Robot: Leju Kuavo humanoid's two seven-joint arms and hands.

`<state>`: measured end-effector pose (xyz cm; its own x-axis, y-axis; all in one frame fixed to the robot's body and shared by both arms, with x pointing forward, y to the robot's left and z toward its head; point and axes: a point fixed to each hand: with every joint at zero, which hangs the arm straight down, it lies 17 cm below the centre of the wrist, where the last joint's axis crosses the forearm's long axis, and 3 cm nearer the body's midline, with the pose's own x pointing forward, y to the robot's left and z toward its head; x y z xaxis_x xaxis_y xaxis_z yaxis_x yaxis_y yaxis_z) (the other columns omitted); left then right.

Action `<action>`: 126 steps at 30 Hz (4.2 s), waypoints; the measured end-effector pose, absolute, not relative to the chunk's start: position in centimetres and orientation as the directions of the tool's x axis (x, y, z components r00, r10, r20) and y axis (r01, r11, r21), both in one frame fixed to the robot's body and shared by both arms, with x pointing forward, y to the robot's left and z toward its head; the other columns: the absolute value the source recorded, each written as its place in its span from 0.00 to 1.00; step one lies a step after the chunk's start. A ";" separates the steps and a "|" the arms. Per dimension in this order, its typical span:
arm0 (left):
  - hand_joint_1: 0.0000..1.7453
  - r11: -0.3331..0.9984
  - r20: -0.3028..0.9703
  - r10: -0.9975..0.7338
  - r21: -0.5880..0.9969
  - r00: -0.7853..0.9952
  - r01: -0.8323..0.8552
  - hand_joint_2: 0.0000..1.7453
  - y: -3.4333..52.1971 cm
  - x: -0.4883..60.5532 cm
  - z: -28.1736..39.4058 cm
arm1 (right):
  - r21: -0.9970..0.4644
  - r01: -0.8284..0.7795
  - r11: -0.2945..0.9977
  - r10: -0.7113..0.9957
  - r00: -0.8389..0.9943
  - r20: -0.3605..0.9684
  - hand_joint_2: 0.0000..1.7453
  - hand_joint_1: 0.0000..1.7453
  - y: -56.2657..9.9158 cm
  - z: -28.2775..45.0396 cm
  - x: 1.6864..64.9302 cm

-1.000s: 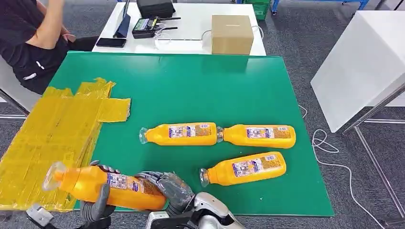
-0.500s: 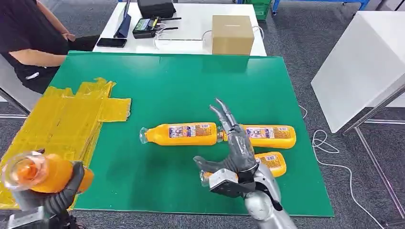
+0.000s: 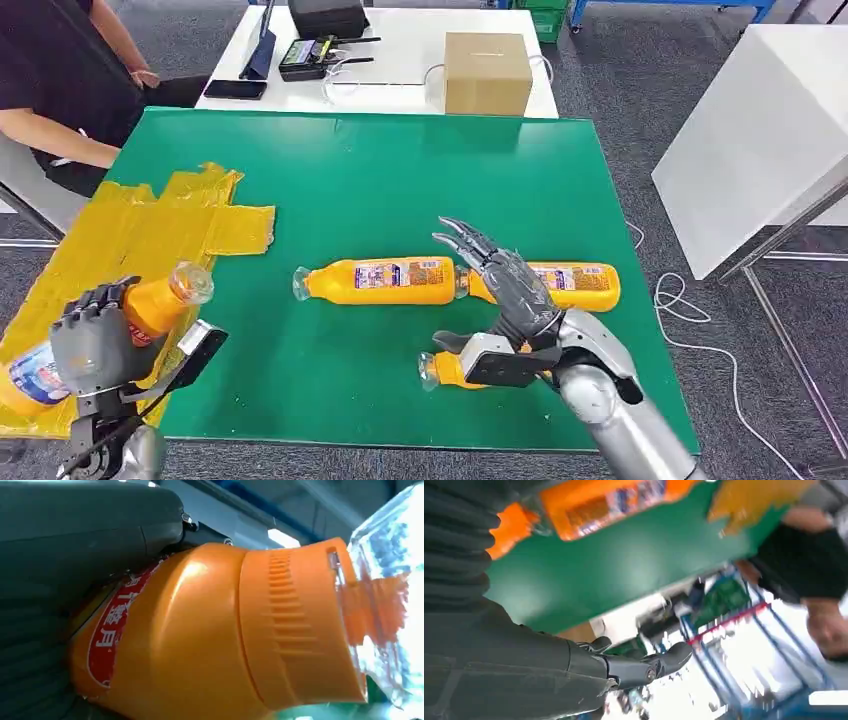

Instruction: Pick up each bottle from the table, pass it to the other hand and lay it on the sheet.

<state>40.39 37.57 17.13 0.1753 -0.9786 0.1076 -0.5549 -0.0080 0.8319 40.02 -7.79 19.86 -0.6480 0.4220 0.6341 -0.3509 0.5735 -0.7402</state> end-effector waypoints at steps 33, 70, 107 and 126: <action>0.00 -0.167 -0.132 -0.961 0.977 0.245 -0.130 0.00 44.6 45.6 3.0 | -0.849 -0.492 0.195 0.661 -0.574 0.484 1.00 0.00 -17.2 11.4 40.5; 0.00 0.709 0.792 -0.565 0.322 -0.231 -0.628 0.00 41.0 45.2 17.9 | -0.790 -0.590 -0.166 0.887 -0.439 0.142 1.00 1.00 -25.8 -4.5 38.9; 0.00 0.822 0.771 0.551 -0.439 -0.317 0.362 1.00 16.2 35.5 23.7 | -0.630 -0.388 0.672 0.392 -0.536 0.748 1.00 1.00 -4.6 20.1 42.4; 0.00 0.755 0.747 0.599 -0.408 -0.288 0.513 1.00 10.5 33.9 26.3 | -0.603 -0.510 0.614 0.323 -0.534 0.781 1.00 1.00 4.2 20.0 41.7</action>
